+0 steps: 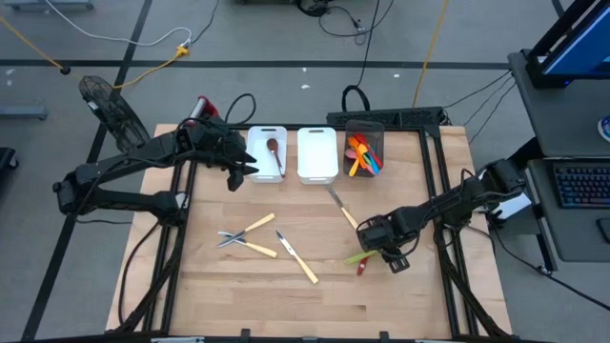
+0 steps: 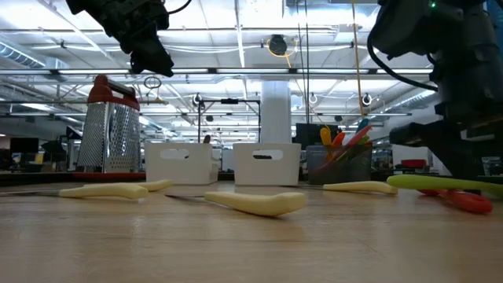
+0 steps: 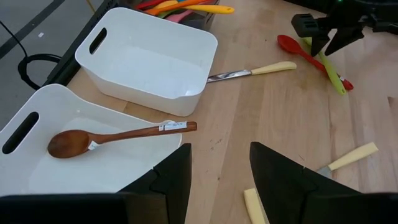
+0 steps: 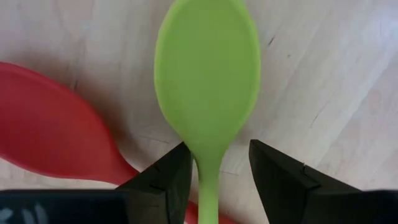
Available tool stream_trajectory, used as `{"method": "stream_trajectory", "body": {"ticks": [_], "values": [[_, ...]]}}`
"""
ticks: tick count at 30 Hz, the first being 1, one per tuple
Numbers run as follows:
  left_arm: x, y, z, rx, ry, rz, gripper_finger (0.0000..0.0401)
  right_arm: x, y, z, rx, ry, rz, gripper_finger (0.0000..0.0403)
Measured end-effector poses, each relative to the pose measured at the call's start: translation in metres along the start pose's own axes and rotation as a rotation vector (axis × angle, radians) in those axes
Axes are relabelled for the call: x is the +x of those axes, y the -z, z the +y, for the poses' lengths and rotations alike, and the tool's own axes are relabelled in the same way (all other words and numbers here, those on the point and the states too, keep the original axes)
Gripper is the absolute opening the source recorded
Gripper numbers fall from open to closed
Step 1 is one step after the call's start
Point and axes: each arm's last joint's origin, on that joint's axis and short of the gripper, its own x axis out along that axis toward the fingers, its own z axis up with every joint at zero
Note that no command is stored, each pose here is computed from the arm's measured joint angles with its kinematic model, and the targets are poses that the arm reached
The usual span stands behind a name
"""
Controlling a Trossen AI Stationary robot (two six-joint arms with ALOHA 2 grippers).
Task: Pick & Place Kitchen Items
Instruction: Put the green serving spoon into the left white bin
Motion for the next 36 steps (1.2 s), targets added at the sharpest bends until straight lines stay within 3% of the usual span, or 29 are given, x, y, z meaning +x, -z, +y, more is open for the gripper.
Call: {"method": "stream_trajectory", "body": {"ticks": [8,22,36], "values": [[0.0,0.0,0.0,0.001,0.0,0.0,0.0168,0.003,-0.003,-0.001,-0.064,-0.001,-0.009,0.0155],[0.0,0.0,0.0,0.001,0.0,0.0,0.0168,0.004,-0.003,-0.003,-0.071,-0.007,-0.014,0.0155],[0.0,0.0,0.0,0.016,-0.002,-0.001,0.0168,-0.011,-0.001,-0.005,-0.097,-0.011,0.087,0.0155]]}}
